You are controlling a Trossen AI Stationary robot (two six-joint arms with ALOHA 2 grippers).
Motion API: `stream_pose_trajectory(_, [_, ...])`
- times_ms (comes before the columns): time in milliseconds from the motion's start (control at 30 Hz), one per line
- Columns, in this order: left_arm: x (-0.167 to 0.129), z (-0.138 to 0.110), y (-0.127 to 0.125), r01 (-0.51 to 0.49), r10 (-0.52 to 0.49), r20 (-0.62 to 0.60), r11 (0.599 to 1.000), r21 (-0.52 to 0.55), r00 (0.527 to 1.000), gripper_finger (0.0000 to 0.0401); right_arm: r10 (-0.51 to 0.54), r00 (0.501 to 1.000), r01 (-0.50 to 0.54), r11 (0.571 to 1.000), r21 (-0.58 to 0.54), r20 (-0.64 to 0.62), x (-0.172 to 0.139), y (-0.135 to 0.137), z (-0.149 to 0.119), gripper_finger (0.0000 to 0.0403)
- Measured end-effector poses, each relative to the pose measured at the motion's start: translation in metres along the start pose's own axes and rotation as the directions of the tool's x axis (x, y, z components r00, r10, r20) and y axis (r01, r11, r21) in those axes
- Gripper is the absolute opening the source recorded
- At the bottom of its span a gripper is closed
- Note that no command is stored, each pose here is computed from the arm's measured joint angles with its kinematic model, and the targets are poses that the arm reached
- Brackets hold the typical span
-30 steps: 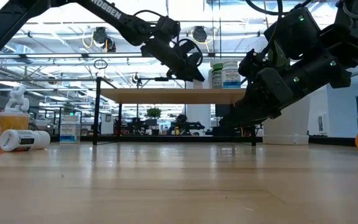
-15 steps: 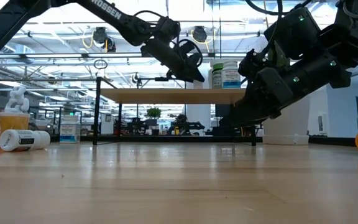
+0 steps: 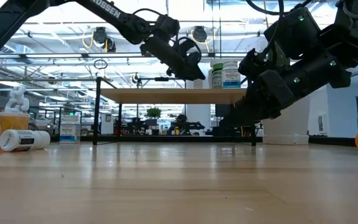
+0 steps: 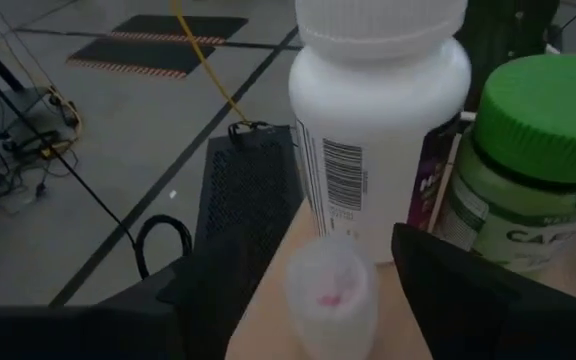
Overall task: Pick and place medicine bottles onto shelf by color
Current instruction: Put the top right orange pill bottle on the shelf
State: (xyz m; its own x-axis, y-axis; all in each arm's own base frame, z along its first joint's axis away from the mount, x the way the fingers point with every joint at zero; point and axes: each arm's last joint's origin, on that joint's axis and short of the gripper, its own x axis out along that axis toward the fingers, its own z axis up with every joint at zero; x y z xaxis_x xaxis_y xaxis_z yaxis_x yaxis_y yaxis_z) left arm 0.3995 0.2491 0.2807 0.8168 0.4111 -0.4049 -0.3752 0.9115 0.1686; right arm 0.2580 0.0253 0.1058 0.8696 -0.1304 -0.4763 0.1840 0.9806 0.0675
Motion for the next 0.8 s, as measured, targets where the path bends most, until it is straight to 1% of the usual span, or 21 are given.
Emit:
stream_pose_trajectory(167, [-0.015, 0.014, -0.006, -0.001, 0.001, 0.017, 1.000, 0.018, 1.000, 0.0286, 0.000, 1.000, 0.000, 1.000, -0.016, 0.000, 0.000, 0.000, 0.000, 0.0212])
stream_pose_trajectory(267, [-0.036, 0.028, -0.014, 0.013, -0.013, 0.005, 1.000, 0.019, 1.000, 0.0296, 0.007, 1.000, -0.007, 1.000, -0.020, 0.001, 0.000, 0.001, 0.000, 0.0212])
stream_pose_trajectory(400, [-0.070, 0.045, -0.029, 0.055, -0.054, -0.019, 0.997, 0.056, 0.998, 0.0298, 0.022, 1.000, -0.021, 0.997, -0.068, 0.016, -0.001, 0.005, 0.001, 0.0212])
stream_pose_trajectory(467, [-0.083, 0.046, -0.041, 0.077, -0.076, -0.019, 0.995, 0.067, 0.997, 0.0298, 0.030, 0.999, -0.027, 0.995, -0.092, 0.025, -0.001, 0.007, 0.002, 0.0212])
stream_pose_trajectory(500, [-0.089, 0.047, -0.047, 0.085, -0.085, -0.001, 0.994, 0.072, 0.996, 0.0298, 0.034, 0.999, -0.032, 0.995, -0.097, 0.025, -0.002, 0.007, 0.002, 0.0212])
stream_pose_trajectory(567, [-0.101, 0.039, -0.062, 0.104, -0.105, 0.016, 0.992, 0.078, 0.994, 0.0298, 0.037, 0.999, -0.035, 0.994, -0.101, 0.013, -0.002, 0.008, 0.000, 0.0212])
stream_pose_trajectory(633, [-0.112, 0.028, -0.078, 0.100, -0.105, 0.056, 0.992, 0.078, 0.993, 0.0298, 0.039, 0.999, -0.038, 0.996, -0.085, 0.008, -0.002, 0.008, 0.000, 0.0212])
stream_pose_trajectory(700, [-0.123, 0.010, -0.095, 0.103, -0.108, 0.074, 0.992, 0.069, 0.991, 0.0299, 0.040, 0.999, -0.039, 0.998, -0.057, 0.019, -0.002, 0.009, 0.001, 0.0212])
stream_pose_trajectory(800, [-0.140, -0.020, -0.122, 0.116, -0.121, 0.126, 0.992, 0.050, 0.985, 0.0299, 0.044, 0.998, -0.042, 0.998, -0.044, 0.038, -0.002, 0.009, 0.003, 0.0212])
